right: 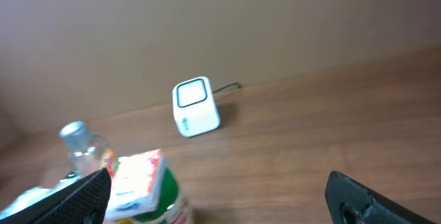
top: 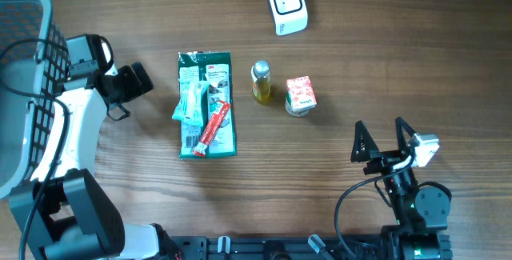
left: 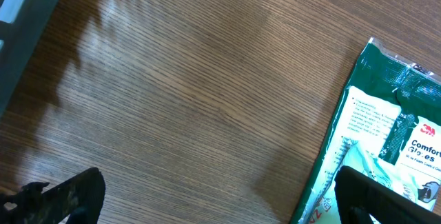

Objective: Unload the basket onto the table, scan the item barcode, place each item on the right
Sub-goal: 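Reach the right gripper to the tissue box and grasp it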

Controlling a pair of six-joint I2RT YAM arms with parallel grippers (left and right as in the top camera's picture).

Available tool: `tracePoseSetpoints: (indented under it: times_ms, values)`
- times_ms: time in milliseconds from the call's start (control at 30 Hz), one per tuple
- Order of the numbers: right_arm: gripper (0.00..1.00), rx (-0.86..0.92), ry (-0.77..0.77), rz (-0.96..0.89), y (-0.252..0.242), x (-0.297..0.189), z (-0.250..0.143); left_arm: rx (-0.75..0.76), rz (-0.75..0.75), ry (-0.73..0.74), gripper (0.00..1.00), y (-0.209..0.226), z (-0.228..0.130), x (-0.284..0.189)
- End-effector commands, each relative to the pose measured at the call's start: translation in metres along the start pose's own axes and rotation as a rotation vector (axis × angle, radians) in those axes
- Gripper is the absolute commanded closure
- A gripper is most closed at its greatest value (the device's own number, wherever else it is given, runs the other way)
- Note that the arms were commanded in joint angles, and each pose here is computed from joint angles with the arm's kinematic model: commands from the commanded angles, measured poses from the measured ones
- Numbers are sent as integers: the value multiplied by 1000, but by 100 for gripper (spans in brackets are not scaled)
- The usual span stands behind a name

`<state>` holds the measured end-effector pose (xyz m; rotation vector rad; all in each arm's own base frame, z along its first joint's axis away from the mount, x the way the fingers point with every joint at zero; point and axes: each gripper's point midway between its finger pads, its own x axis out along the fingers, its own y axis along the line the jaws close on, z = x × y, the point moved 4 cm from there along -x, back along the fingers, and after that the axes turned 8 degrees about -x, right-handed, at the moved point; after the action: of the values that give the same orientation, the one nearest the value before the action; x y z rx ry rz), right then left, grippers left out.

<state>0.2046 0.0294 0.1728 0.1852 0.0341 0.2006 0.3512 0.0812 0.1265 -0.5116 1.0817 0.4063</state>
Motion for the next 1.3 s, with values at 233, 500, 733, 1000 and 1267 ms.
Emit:
tracePoseSetpoints:
  times_ms: [233,500,733,1000,1267]
  values:
    - [0,-11,77,7,33,-29,137,8,-8,18,0,1,-3,3]
    - [0,88,552,6,32,32,130,8,-8,18,0,1,-3,3]
    - [0,107,924,67,24,56,54,8,-8,18,0,1,-3,3]
    - [22,91,1116,223,51,79,2,8,-8,18,0,1,-3,3]
    - [17,72,1126,256,61,86,-7,8,-8,18,0,1,-3,3]
